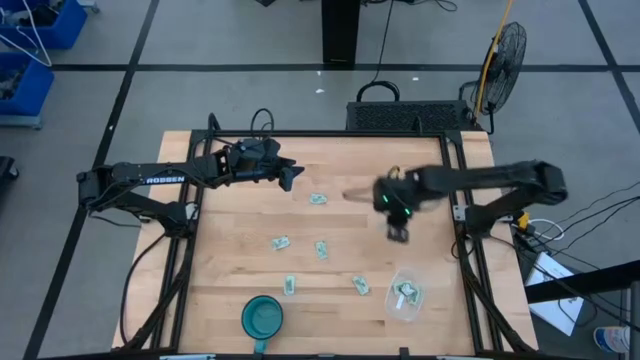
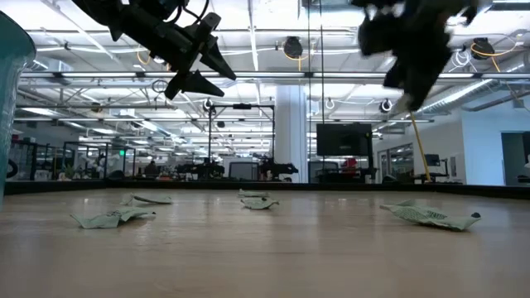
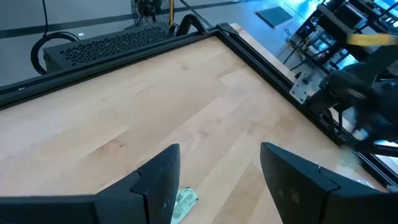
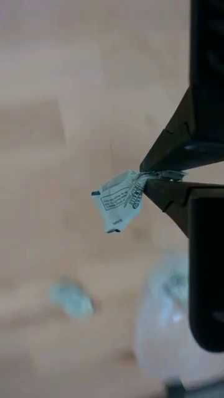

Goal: Pick and place Stevia / Truvia into bins
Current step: Put the light green stevia packet into the transparent bin

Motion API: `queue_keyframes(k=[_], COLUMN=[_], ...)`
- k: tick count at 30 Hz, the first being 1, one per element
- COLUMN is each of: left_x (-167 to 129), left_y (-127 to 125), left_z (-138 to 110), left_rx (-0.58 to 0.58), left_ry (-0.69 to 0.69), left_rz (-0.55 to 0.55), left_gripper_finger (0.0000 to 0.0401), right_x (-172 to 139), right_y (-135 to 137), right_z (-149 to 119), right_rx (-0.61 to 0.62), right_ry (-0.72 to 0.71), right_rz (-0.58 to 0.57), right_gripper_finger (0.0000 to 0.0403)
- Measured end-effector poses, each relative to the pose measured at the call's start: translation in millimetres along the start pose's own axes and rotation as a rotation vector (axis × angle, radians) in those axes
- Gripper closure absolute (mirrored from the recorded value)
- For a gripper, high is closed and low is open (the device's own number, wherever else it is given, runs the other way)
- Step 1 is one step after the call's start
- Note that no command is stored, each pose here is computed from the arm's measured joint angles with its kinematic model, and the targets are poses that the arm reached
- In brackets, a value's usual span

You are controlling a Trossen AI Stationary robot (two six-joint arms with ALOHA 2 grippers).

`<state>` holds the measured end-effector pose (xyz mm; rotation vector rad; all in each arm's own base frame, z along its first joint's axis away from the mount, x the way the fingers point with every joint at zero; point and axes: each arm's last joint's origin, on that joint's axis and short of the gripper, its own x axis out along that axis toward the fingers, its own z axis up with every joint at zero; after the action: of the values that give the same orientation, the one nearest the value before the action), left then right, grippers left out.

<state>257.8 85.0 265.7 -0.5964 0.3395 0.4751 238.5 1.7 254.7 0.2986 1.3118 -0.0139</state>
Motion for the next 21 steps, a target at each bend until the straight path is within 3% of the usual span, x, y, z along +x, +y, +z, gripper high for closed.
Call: queue_keyframes(k=[5,11,16,21], left_x=[0,0,0,0], left_y=[0,0,0,0], left_z=[0,0,0,0], left_rx=[0.0,0.0,0.002,0.005], left_ry=[0.0,0.0,0.0,0.0], left_rz=[0.0,0.0,-0.001,-0.001], left_gripper_finger=[0.0174,0.0174,0.0174,0.0174], right_x=[-2,7,25,59], right_y=[60,110,132,130], right_z=[-18,-38,-53,-66], right_rx=[-0.077,-0.117,-0.155,-0.093], right_ry=[-0.041,-0.029,0.096,0.215], right_rz=[0.1,0.192,0.239,0.145], right_gripper_finger=[0.0381,0.0381,0.038,0.0375])
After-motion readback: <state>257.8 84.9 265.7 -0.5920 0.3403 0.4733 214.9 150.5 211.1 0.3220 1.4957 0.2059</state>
